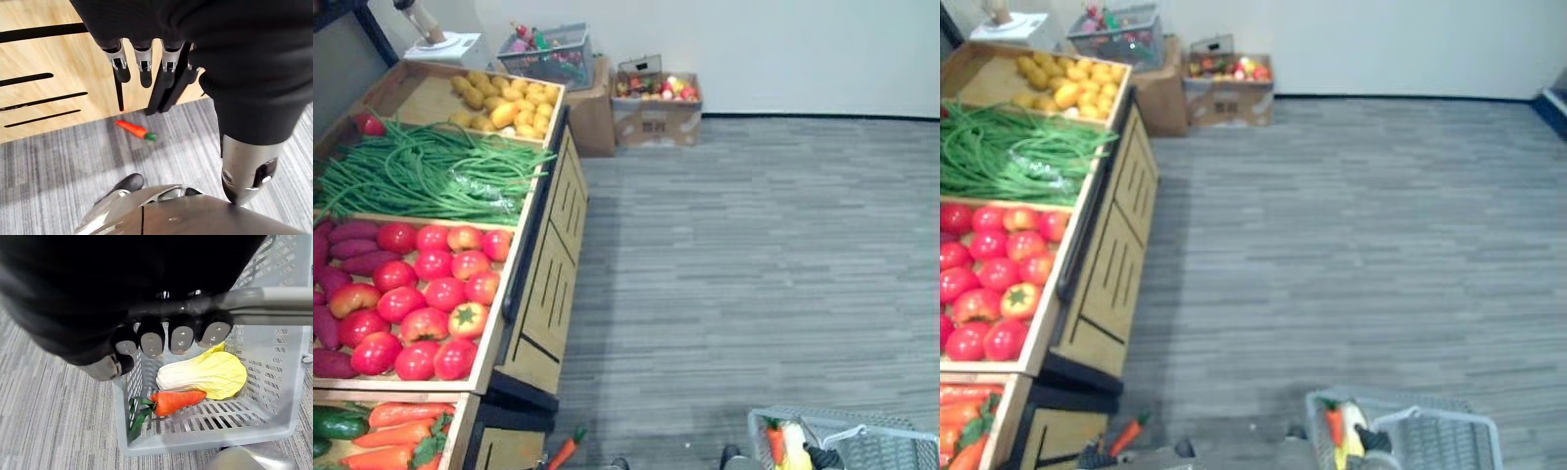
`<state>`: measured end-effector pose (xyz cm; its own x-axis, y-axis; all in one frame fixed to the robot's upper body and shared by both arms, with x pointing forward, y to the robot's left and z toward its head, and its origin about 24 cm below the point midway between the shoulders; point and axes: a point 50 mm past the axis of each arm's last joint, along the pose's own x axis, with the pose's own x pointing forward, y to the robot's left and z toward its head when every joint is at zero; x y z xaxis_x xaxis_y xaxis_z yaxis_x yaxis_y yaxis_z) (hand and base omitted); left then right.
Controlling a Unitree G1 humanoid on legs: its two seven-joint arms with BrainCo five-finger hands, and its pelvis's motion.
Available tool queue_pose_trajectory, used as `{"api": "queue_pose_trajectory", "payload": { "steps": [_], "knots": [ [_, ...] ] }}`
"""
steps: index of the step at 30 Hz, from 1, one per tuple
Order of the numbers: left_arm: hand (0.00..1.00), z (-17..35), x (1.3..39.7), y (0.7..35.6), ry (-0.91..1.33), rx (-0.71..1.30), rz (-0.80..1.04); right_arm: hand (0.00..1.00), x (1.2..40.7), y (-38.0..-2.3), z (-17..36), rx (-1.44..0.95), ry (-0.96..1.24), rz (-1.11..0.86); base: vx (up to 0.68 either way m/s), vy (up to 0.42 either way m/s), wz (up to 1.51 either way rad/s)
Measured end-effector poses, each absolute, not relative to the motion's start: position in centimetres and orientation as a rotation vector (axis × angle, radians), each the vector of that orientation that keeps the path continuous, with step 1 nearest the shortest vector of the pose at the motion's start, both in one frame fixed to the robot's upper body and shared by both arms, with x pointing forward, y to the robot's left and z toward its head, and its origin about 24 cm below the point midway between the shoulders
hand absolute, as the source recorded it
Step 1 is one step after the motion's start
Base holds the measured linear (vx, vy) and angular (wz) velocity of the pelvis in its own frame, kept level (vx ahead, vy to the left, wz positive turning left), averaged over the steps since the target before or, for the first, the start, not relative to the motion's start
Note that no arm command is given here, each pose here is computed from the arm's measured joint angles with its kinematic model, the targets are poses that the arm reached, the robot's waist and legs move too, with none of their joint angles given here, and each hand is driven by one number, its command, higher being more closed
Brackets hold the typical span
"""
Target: Pick vegetable in the basket
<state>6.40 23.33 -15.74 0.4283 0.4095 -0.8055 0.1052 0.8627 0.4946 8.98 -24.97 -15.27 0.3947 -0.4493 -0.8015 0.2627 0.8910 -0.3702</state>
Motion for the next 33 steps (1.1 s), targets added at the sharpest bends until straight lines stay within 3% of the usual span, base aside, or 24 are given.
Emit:
{"api": "queue_pose_trajectory", "payload": {
  "steps": [17, 26, 33],
  "knots": [
    [0.00, -15.9, 6.6, 22.8, 1.115, 0.485, 0.210, 1.00, 7.7, -23.9, -15.9, -0.218, 1.124, -0.390, 0.00, -0.060, -0.06],
    [0.00, -16.7, 4.8, 21.2, 1.175, 0.034, 0.472, 1.00, 5.8, -24.0, -16.1, -0.115, 1.140, -0.480, 0.01, 0.004, 0.01],
    [0.00, -17.0, 3.8, 21.3, 1.200, -0.086, 0.519, 1.00, 3.5, -24.1, -16.5, 0.132, 1.157, -0.710, 0.03, 0.009, -0.19]
  ]
}}
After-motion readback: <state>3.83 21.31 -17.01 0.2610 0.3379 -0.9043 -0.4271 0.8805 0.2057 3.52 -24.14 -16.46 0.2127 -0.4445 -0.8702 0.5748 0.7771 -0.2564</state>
